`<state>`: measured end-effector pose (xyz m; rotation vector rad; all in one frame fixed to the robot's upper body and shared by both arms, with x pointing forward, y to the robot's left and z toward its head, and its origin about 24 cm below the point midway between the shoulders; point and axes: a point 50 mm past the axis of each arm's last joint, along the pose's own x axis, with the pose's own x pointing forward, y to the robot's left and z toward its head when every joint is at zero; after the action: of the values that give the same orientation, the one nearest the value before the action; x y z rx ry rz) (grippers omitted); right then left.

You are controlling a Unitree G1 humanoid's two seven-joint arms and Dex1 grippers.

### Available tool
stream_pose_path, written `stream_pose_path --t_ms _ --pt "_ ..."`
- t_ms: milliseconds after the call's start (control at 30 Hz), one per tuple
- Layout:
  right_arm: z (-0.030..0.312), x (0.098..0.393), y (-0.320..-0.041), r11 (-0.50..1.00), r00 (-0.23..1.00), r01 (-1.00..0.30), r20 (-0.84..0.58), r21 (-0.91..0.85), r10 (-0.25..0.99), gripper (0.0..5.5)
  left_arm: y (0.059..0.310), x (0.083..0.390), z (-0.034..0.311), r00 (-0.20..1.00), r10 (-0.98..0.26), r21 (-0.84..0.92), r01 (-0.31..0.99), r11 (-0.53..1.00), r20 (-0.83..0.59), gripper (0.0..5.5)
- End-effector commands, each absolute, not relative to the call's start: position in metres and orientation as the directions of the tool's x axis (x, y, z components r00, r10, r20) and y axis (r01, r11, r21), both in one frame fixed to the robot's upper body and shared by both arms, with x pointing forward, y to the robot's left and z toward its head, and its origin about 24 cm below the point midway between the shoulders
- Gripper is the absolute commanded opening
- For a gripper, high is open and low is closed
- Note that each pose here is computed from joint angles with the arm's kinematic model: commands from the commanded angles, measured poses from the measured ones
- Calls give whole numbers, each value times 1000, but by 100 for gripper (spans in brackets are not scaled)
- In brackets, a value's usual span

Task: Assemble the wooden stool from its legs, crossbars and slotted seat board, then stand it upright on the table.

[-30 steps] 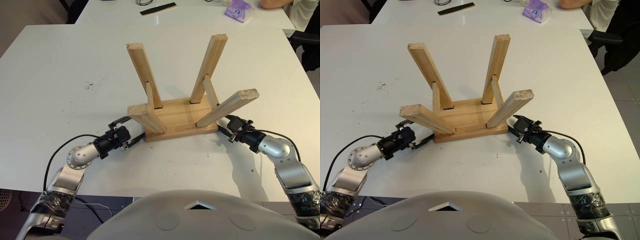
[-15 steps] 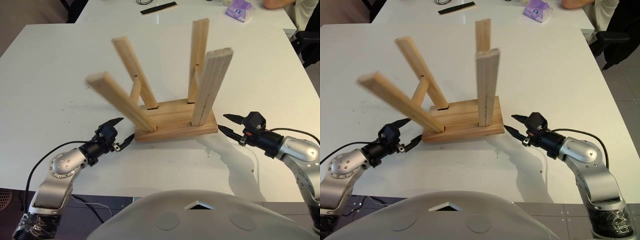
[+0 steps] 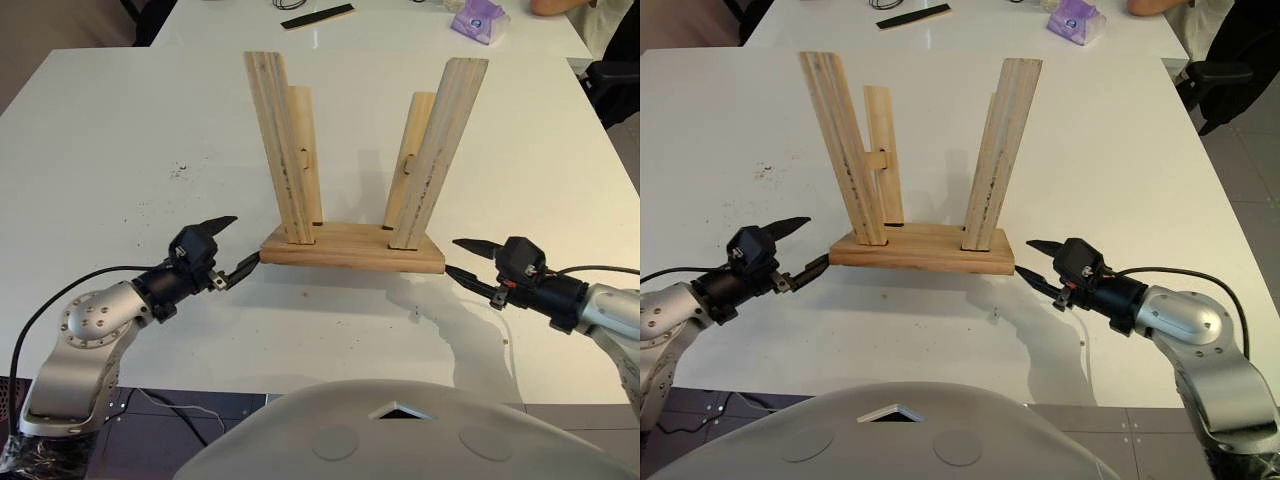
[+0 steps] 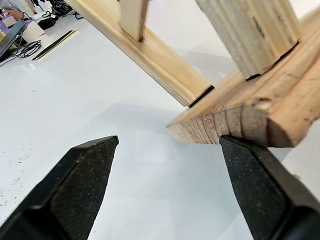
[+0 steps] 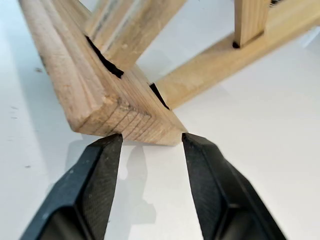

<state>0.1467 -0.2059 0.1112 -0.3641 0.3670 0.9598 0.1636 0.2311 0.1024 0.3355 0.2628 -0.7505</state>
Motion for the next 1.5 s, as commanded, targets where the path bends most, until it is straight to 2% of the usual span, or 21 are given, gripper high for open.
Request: stream_pose_path --t_ms 33,200,467,767,867,967,1133,1267,1367,1500 --pt "126 144 -197 392 413 -909 -424 -141 806 220 220 165 115 594 -734 145 800 582 -331 379" --pt "127 150 -196 347 380 -925 -430 -156 819 220 211 140 123 416 -825 28 898 440 -383 379" --pt "137 128 -184 249 268 -963 -408 -99 873 220 228 163 136 451 -807 31 879 477 -380 379" --pt "148 133 -196 242 256 -966 -432 -88 864 220 228 160 143 427 -822 22 891 453 -378 379" --pt "141 134 -210 260 245 -965 -479 -35 843 220 232 156 137 411 -816 5 894 448 -406 379" --pt "133 141 -226 315 290 -948 -507 -37 812 220 239 158 133 420 -804 -5 885 465 -421 379" --pt "128 152 -246 405 358 -914 -452 9 817 220 264 165 124 465 -759 -10 850 527 -455 379" --pt "117 156 -256 428 353 -902 -462 63 813 220 273 164 110 421 -760 -51 859 509 -495 379" --pt "101 157 -258 409 310 -906 -489 109 816 220 274 162 85 349 -751 -66 885 461 -561 379" --pt "74 153 -252 319 197 -938 -555 131 808 220 260 162 75 286 -788 -74 920 385 -545 379"
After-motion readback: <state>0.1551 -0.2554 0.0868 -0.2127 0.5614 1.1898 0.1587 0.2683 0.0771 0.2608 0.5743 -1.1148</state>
